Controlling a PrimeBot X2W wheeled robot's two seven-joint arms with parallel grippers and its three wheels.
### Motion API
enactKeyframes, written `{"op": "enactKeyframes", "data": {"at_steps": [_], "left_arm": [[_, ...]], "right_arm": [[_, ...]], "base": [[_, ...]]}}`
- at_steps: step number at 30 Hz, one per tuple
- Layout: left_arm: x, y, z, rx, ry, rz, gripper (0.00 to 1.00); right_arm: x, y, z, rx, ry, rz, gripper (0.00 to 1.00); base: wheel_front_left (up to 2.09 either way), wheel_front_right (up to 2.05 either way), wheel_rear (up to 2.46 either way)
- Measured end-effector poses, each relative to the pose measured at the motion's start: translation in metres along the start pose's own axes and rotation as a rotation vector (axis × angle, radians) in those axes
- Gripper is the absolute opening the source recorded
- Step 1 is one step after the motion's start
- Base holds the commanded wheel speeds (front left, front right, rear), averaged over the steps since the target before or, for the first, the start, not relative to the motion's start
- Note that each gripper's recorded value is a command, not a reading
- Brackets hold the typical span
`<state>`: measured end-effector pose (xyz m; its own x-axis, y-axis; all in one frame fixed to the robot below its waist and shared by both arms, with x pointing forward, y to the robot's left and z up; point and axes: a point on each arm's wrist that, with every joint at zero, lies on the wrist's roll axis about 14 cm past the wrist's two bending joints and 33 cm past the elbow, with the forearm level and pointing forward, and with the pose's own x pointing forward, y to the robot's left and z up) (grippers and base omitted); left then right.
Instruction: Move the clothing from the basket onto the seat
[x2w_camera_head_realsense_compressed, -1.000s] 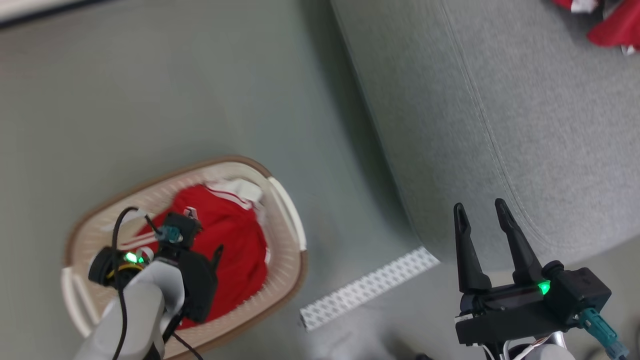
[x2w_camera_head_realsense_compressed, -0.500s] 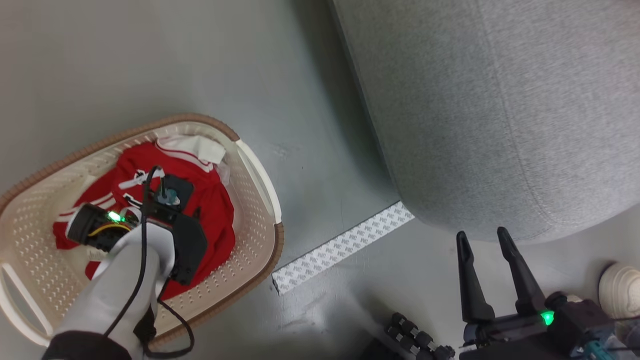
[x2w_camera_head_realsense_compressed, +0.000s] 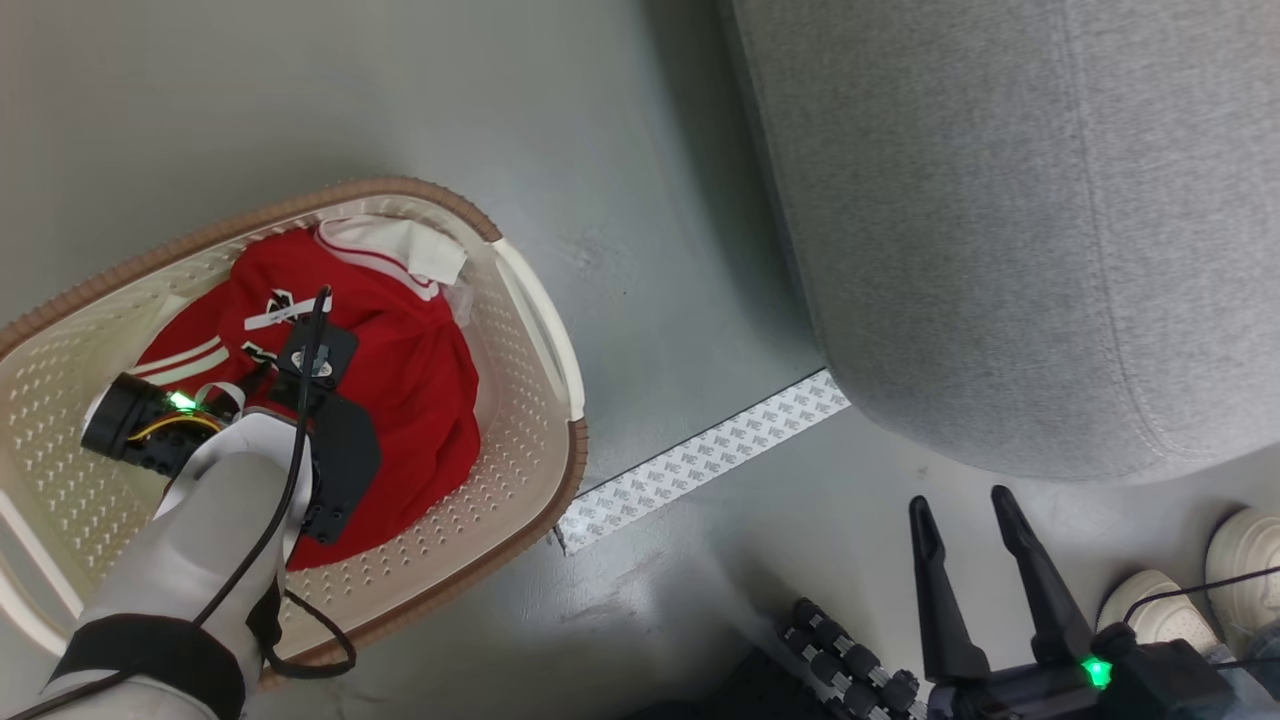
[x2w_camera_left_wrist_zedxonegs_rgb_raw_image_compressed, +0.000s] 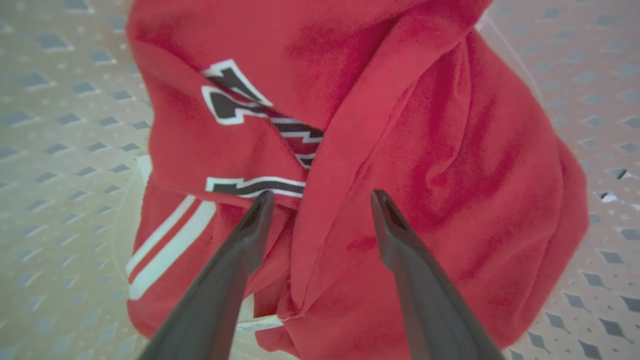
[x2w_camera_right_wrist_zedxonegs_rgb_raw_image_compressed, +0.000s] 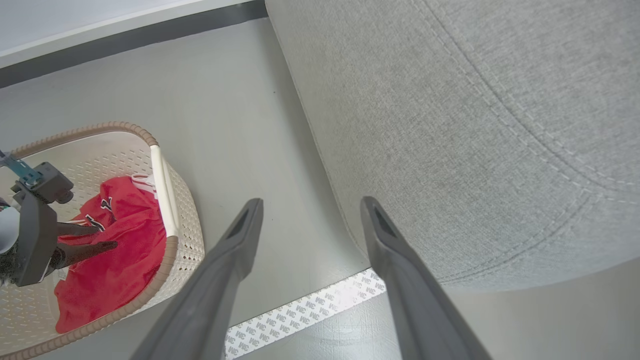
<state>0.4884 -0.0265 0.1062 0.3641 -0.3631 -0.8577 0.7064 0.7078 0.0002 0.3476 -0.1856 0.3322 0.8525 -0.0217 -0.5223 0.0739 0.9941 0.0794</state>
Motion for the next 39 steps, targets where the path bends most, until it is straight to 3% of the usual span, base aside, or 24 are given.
{"op": "enactKeyframes", "data": {"at_steps": [5,10,11,12,13,31,39], "left_arm": [[0.002,0.004,-0.017,0.011,0.047,0.01,1.0],[0.004,0.008,-0.005,0.019,0.027,0.011,1.0],[0.004,0.008,-0.008,0.028,0.035,0.011,0.77],[0.004,0.007,-0.012,0.031,0.043,0.007,0.33],[0.004,0.005,-0.015,0.036,0.05,-0.001,0.0],[-0.012,-0.032,-0.004,-0.04,-0.022,-0.07,0.0],[-0.047,-0.027,0.048,-0.139,-0.22,-0.07,0.0]], "right_arm": [[-0.002,0.001,-0.002,0.004,0.011,-0.003,1.0],[-0.001,0.005,-0.003,0.003,0.026,0.01,1.0],[-0.002,0.005,-0.005,0.001,0.033,0.011,1.0],[-0.001,0.005,-0.005,0.001,0.034,0.011,1.0],[-0.001,0.006,-0.005,0.0,0.034,0.013,1.0],[0.016,0.025,0.008,0.011,-0.029,0.092,1.0],[0.023,0.038,0.032,-0.026,-0.101,0.151,1.0]], "base": [[0.0,0.0,0.0],[0.0,0.0,0.0],[0.0,0.0,0.0],[0.0,0.0,0.0],[0.0,0.0,0.0],[0.0,0.0,0.0],[0.0,0.0,0.0]]}}
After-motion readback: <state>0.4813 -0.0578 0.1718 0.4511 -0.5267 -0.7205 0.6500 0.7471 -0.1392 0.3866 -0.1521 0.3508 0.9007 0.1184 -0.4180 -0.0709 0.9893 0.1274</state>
